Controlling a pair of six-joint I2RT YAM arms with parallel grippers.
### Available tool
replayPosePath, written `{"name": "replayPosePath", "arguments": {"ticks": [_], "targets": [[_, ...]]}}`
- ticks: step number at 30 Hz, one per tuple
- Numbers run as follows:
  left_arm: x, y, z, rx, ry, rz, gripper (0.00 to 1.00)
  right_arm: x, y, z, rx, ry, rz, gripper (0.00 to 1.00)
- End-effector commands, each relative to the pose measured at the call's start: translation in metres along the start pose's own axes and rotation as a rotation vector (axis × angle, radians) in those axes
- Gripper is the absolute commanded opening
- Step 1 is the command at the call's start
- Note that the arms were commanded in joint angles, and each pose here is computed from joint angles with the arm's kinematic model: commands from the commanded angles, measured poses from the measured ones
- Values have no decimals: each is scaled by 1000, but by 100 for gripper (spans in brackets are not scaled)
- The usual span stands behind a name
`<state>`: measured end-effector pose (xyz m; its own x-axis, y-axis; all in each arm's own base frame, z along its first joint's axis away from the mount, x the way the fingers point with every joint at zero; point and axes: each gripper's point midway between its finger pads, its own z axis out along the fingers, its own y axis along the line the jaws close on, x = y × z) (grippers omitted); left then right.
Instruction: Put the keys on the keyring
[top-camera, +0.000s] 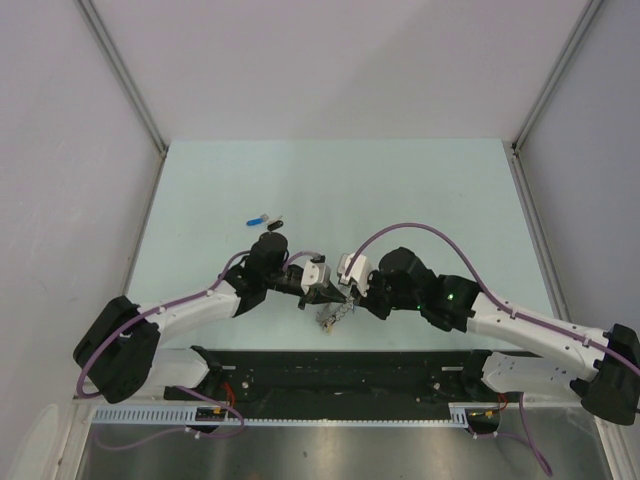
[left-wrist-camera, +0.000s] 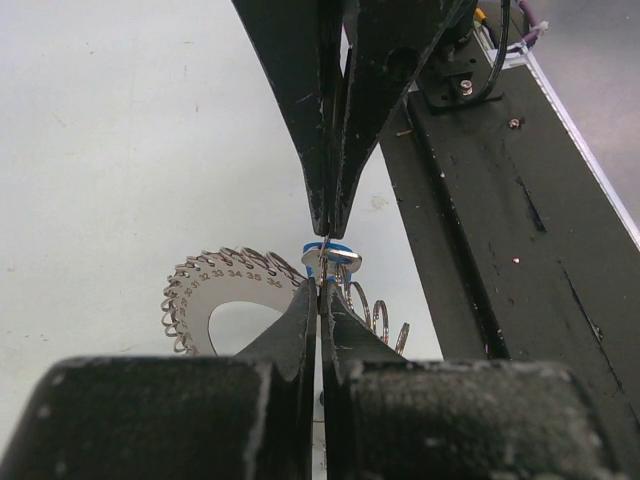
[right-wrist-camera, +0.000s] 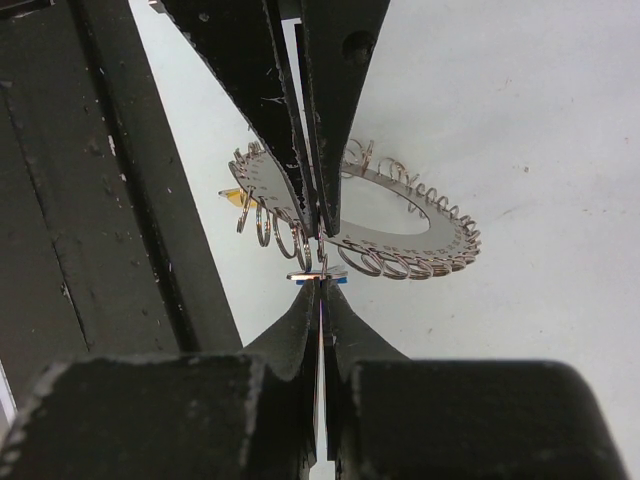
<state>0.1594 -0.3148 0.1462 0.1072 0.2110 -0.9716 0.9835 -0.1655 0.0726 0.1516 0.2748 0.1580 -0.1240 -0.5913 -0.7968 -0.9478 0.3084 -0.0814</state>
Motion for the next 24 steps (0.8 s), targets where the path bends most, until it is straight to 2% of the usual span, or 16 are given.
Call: {"name": "replayPosePath", "arguments": {"ticks": [1, 8, 24], "targets": [[-20, 7, 0, 7, -42, 90, 0, -12, 0, -1, 1, -44, 0, 0], [-18, 10, -1, -9, -31, 94, 0, -11, -1, -12, 21, -41, 12, 0], [-19, 10, -1, -12, -34, 96, 0, -9, 3, -6, -7, -33, 8, 0]]}}
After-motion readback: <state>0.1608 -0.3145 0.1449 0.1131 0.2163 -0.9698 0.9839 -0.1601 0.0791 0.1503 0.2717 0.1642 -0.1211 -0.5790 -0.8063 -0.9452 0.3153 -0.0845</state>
